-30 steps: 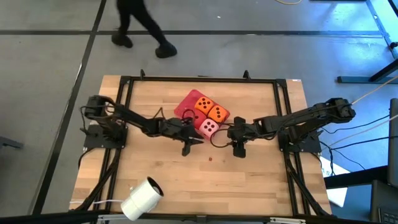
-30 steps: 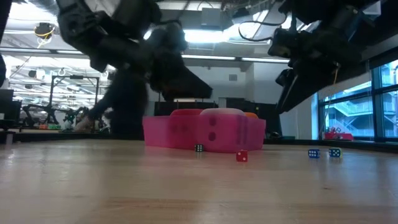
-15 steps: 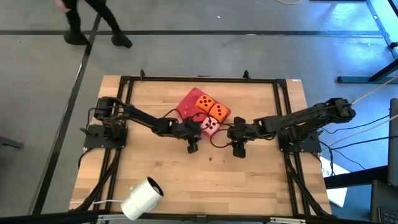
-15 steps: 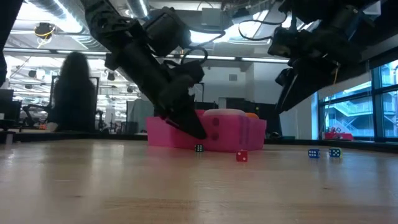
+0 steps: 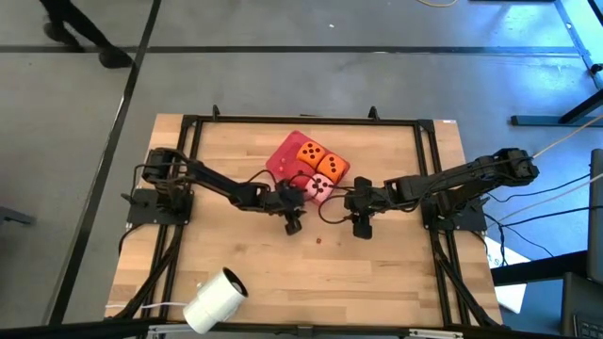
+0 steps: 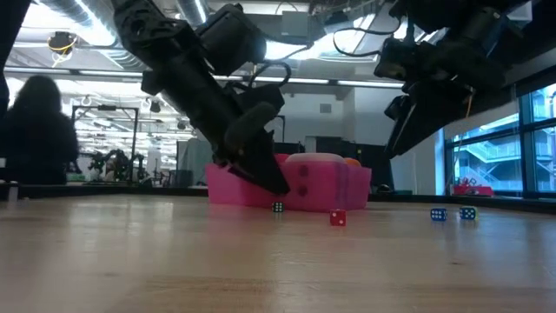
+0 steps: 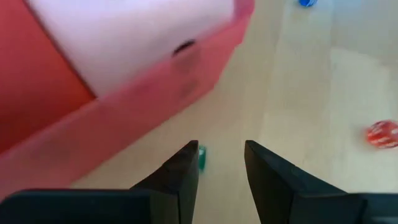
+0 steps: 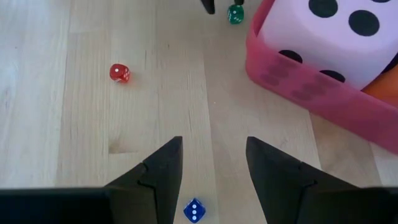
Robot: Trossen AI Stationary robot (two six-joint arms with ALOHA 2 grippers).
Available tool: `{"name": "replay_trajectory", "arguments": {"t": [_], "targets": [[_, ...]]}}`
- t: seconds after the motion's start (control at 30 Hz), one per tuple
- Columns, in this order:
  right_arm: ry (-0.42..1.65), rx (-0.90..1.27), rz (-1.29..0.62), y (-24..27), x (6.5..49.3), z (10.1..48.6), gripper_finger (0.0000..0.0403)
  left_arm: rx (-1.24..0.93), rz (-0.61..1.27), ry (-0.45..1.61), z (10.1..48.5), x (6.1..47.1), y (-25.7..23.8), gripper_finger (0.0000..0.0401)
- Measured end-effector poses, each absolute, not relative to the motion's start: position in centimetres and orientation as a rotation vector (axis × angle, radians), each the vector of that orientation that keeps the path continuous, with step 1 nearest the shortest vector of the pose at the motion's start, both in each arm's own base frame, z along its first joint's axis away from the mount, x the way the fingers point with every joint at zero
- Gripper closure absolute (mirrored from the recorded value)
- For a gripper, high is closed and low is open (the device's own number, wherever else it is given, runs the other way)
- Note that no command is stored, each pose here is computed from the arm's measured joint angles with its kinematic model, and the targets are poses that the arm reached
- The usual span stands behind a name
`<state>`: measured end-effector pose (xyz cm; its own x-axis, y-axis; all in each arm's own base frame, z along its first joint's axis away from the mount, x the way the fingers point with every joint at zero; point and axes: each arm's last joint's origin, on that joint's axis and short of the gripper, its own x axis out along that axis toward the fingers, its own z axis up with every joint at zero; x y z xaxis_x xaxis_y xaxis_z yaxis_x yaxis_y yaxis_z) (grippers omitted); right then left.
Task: Pick & Place Dice
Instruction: Put the small green die into the red bin
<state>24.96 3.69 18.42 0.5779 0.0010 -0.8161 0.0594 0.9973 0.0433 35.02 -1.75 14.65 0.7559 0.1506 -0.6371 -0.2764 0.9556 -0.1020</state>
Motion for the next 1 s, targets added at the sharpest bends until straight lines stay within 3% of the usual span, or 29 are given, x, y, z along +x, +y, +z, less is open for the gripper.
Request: {"name": "replay_trajectory", "arguments": {"t": [0.37,0.67,1.0], "targets": [[0.952,0.071,-0.035,3.7,25.0,18.4,0.0224,-0.153,0.312,0.727,12.1,35.3,-1.7,0.0286],[0.953,0.071,-0.035,3.7,25.0,18.4,0.0224,-0.157,0.300,0.727,12.0,35.4,-1.9,0.0345],[0.953,0.071,-0.035,3.7,25.0,18.4,0.0224,-0.160,0.282,0.732,15.1,34.1,-1.9,0.0355]]}}
